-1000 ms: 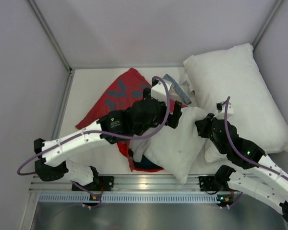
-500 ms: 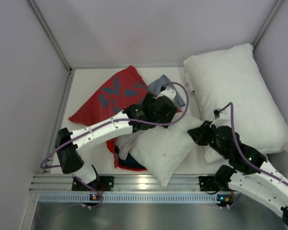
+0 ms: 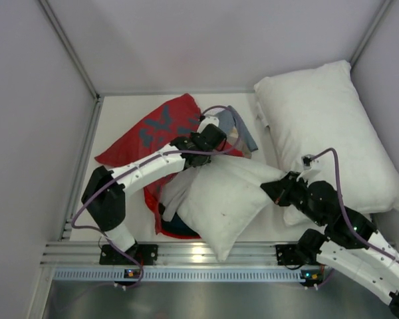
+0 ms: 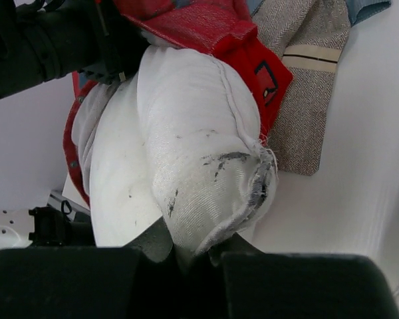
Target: Remove the pillowcase from the pillow
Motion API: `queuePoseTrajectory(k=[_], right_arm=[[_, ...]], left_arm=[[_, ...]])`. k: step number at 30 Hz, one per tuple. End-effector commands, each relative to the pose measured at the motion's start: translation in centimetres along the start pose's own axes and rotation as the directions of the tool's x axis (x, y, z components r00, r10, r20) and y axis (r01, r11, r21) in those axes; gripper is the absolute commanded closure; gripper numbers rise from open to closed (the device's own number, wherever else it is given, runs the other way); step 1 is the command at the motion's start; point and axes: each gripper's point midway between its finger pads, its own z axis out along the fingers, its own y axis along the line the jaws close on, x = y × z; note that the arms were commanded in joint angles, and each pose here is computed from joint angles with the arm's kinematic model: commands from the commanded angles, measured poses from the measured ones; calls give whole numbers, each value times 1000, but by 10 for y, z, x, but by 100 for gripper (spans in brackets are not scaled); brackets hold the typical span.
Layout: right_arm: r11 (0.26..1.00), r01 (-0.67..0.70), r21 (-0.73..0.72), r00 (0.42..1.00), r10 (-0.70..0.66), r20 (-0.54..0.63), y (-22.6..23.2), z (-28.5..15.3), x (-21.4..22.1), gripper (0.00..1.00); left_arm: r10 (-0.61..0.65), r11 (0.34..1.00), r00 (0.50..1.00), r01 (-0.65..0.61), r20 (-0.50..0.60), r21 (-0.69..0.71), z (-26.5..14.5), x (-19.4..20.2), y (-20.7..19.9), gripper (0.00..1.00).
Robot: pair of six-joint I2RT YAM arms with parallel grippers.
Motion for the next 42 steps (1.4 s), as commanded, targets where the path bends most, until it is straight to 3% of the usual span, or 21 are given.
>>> queuePoseTrajectory(k=[1,3,8,12,16,19,22,24,25,26,27,29,30,35,38,39,42], right_arm=[[996,-32,-83,991,43,129,20,-36,-41,100],[996,-38,-85,980,54,190,19,-51,-57,100],[999,-35,-15,957,38,286,-2,-88,-79,100],[994,-97,59,907,64,415,-24,-128,-109,100],[978,-156,141,860,64,506,-47,-147,-125,100],[969,-145,202,870,27,493,-48,-137,-127,100],[959,-77,271,910,-43,413,-39,-105,-120,100],[942,-35,334,929,-93,358,-36,-83,-117,100],[933,-15,360,933,-117,341,-34,-74,-118,100],[906,31,421,947,-162,278,-33,-53,-114,100],[899,47,436,946,-180,269,-27,-47,-119,100],[878,121,463,948,-241,209,-11,-18,-124,100],[877,138,460,947,-253,197,-5,-11,-126,100],[889,171,425,940,-276,200,24,24,-144,100],[886,180,427,943,-278,181,26,36,-145,100],[895,185,406,948,-272,168,29,39,-143,100],[917,167,361,956,-240,166,32,44,-142,100]], left_arm=[[-45,968,990,9,-137,-250,24,40,90,100],[-117,959,980,69,-160,-275,31,47,121,100],[-260,917,961,215,-92,-336,17,39,200,100],[-336,887,942,306,-28,-346,-1,29,231,100],[-371,897,929,363,18,-254,-15,14,221,100],[-396,909,918,395,20,-135,-18,4,202,100],[-403,911,915,399,8,106,-26,-11,164,100],[-413,874,911,399,-8,278,-42,-17,136,98],[-418,853,908,389,12,348,-49,-26,127,85],[-428,823,904,393,-6,410,-55,-25,116,66],[-424,766,905,373,-24,524,-72,-31,97,30],[-418,704,907,362,-55,611,-87,-31,77,5],[-411,699,911,346,-45,625,-95,-31,73,1],[-411,668,908,360,-80,651,-116,-9,51,1],[-387,706,915,371,-111,603,-114,16,33,1],[-394,754,915,378,-90,537,-107,23,38,1],[-374,785,918,390,-134,481,-101,56,20,1]])
